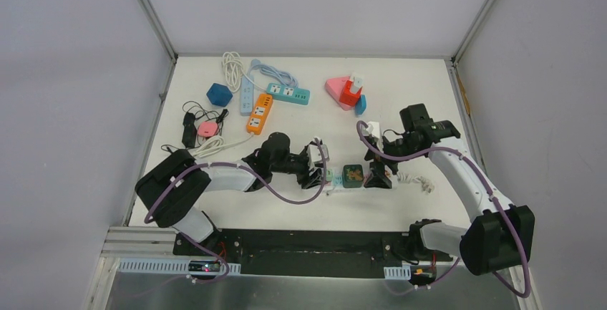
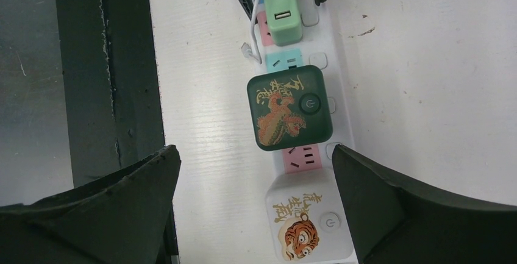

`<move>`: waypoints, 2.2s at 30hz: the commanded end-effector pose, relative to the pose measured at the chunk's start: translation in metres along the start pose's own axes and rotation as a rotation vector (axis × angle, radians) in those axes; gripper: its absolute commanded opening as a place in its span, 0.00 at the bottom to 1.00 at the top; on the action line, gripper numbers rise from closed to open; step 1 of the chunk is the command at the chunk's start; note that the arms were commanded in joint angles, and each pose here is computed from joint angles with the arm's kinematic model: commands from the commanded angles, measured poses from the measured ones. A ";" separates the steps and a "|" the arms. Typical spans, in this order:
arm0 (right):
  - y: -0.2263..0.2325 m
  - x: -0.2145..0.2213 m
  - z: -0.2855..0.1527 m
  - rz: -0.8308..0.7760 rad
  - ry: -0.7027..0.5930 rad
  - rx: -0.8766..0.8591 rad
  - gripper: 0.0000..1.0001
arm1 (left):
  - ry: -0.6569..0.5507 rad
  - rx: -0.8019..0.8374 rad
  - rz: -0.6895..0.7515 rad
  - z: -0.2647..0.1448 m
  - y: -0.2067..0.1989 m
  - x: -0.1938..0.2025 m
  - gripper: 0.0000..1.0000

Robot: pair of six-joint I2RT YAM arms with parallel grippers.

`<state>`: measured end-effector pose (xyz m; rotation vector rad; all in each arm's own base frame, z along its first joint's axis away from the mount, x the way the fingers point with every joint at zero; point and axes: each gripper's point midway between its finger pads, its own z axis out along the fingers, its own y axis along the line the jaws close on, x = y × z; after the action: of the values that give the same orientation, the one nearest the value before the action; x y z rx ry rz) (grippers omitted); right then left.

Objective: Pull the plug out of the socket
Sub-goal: Move the socket to the center of the board, then remove the plug from the socket.

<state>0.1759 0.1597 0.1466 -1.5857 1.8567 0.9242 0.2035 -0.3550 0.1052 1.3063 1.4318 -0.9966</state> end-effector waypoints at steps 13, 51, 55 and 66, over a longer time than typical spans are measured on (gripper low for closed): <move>-0.033 0.007 0.022 -0.163 0.044 0.093 1.00 | -0.080 0.074 -0.020 0.019 -0.008 -0.020 0.00; -0.030 0.049 0.066 -0.321 0.225 0.002 0.26 | -0.035 0.007 -0.056 0.013 -0.021 0.004 0.00; -0.029 0.050 0.066 -0.319 0.229 -0.001 0.24 | -0.122 0.082 -0.204 0.014 -0.025 -0.004 0.00; -0.031 0.050 0.066 -0.321 0.236 0.008 0.22 | 0.026 -0.079 0.010 0.009 -0.017 0.010 0.00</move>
<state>0.1918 0.1825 0.0698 -1.9437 1.6658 0.6566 0.1844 -0.3689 0.0999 1.2038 1.4261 -1.0381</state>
